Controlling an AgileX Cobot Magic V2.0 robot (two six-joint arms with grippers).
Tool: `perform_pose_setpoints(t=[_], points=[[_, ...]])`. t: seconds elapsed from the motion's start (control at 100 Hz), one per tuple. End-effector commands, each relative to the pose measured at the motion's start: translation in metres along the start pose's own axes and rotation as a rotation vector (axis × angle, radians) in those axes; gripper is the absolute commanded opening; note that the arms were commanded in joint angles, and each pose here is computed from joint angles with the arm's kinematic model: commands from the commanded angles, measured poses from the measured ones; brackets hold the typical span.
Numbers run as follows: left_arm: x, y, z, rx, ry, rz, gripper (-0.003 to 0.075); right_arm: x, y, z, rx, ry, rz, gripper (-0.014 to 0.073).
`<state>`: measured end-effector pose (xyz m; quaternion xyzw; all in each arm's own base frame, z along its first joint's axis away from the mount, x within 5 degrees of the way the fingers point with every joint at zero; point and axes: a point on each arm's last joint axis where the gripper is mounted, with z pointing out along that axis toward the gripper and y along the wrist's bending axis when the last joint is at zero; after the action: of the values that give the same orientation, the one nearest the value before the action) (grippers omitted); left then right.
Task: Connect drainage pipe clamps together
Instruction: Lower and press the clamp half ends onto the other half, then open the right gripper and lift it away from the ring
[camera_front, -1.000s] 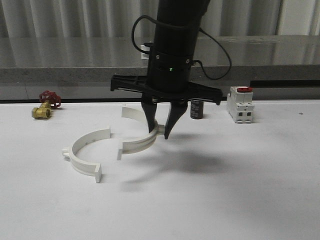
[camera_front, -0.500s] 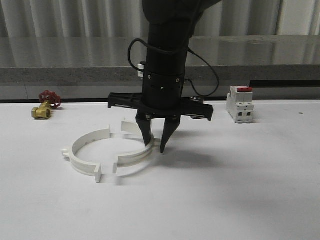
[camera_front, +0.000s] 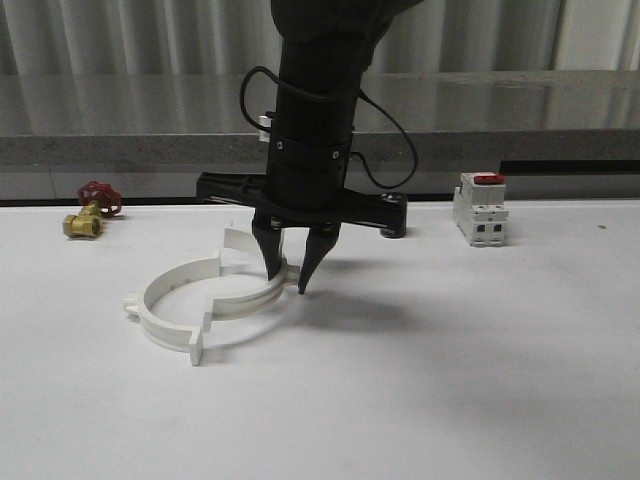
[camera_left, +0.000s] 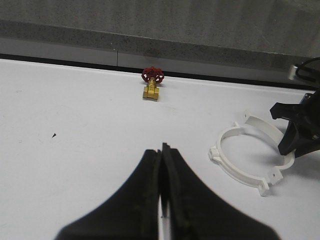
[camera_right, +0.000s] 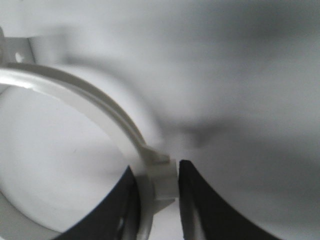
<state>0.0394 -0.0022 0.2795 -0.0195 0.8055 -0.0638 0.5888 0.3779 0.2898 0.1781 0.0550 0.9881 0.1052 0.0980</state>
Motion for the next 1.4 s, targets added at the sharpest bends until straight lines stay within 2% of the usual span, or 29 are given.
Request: perform_pose_setpoints(t=[0.0, 0.25, 0.32, 0.49, 0.58, 0.74, 1.01, 1.14, 1.21, 1.39], points=[[-0.014, -0.002, -0.003, 0.01, -0.089, 0.0, -0.0021, -0.008, 0.009, -0.032, -0.074, -0.071, 0.005, -0.0027], [-0.014, -0.002, -0.003, 0.01, -0.089, 0.0, -0.0021, -0.006, 0.008, -0.019, -0.07, -0.04, 0.018, 0.0001], [-0.014, -0.002, -0.003, 0.01, -0.089, 0.0, -0.0021, -0.007, 0.009, -0.019, -0.078, -0.046, 0.019, 0.0082], [-0.014, -0.002, -0.003, 0.01, -0.089, 0.0, -0.0021, -0.01, 0.013, -0.026, -0.102, -0.066, 0.02, 0.0396], [-0.014, -0.002, -0.003, 0.01, -0.089, 0.0, -0.0021, -0.009, 0.013, -0.029, -0.088, -0.049, 0.019, 0.0452], [-0.014, -0.002, -0.003, 0.01, -0.089, 0.0, -0.0021, -0.006, 0.007, -0.039, -0.029, -0.027, -0.018, 0.0446], [-0.014, -0.002, -0.003, 0.01, -0.089, 0.0, -0.0021, -0.003, -0.005, -0.079, 0.068, -0.048, -0.196, 0.0446], [-0.014, -0.002, -0.003, 0.01, -0.089, 0.0, -0.0021, -0.002, -0.008, -0.099, 0.074, -0.062, -0.267, 0.043], [-0.014, -0.002, -0.003, 0.01, -0.089, 0.0, -0.0021, -0.003, -0.012, -0.111, 0.069, -0.075, -0.289, 0.0352], [-0.014, -0.002, -0.003, 0.01, -0.089, 0.0, -0.0021, -0.011, -0.03, -0.139, 0.08, -0.112, -0.261, 0.0029]])
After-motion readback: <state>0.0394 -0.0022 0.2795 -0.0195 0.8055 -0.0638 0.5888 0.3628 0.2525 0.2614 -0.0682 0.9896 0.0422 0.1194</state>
